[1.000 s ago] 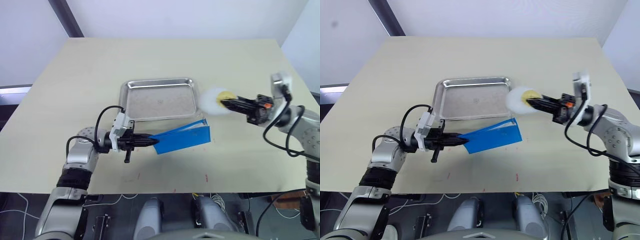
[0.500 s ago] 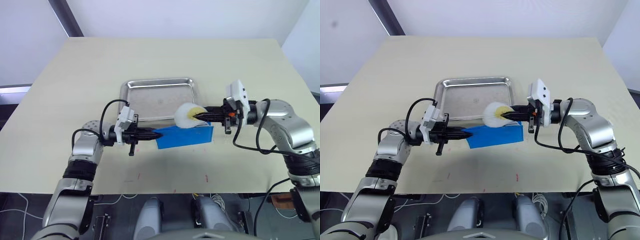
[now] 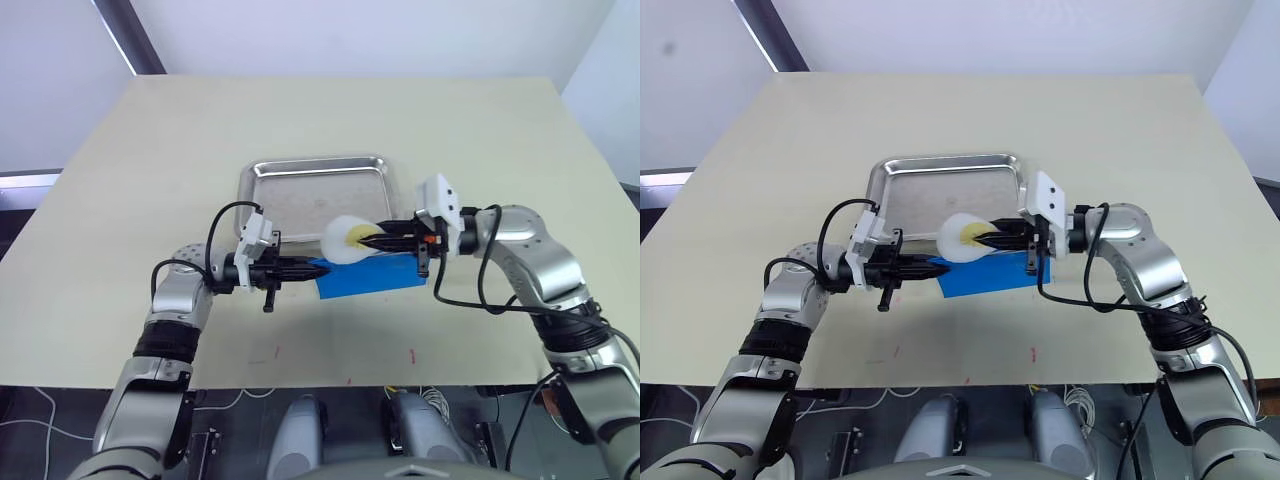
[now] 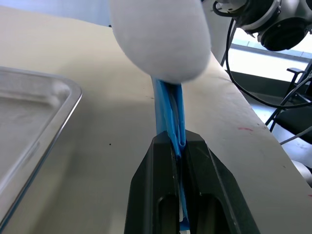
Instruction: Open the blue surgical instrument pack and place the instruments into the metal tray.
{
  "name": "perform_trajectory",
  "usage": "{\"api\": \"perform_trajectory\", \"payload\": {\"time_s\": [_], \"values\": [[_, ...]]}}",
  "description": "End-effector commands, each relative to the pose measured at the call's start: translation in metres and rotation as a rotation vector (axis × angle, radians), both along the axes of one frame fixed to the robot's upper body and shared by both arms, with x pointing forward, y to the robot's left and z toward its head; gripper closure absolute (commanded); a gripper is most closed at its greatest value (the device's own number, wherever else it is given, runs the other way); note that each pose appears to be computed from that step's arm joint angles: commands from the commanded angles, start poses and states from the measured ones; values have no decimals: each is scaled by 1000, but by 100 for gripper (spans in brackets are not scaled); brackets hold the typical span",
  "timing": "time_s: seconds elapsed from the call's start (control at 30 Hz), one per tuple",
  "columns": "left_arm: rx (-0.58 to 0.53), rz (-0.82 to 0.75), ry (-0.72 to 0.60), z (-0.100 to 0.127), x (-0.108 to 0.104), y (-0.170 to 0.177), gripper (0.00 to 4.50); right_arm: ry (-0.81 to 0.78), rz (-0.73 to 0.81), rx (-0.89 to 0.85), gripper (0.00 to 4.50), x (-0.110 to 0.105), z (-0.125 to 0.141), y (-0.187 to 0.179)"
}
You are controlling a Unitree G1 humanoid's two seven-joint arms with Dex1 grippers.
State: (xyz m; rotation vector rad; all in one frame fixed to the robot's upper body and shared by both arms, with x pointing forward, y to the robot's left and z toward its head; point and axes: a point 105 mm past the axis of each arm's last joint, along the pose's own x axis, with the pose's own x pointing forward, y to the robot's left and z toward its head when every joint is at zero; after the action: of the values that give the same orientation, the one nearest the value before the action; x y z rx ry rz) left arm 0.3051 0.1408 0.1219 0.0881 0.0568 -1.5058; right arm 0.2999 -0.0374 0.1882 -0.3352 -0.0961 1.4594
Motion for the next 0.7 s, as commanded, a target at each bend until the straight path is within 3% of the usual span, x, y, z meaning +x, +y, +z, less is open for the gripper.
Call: {"api": "perform_trajectory", "payload": {"time_s": [0.03, 0.3, 0.63, 0.7], "values": [[-38, -21, -71, 19, 1, -3, 450, -57, 34, 19, 446, -5, 7, 12], [-16, -13, -68, 16, -1, 2, 450, -99, 116, 101, 446, -20, 13, 42], [-4, -11, -64, 13, -1, 3, 450, -62, 237, 103, 446, -40, 12, 40], [0, -12, -63, 12, -1, 4, 450, -30, 248, 97, 377, -43, 11, 39]]}}
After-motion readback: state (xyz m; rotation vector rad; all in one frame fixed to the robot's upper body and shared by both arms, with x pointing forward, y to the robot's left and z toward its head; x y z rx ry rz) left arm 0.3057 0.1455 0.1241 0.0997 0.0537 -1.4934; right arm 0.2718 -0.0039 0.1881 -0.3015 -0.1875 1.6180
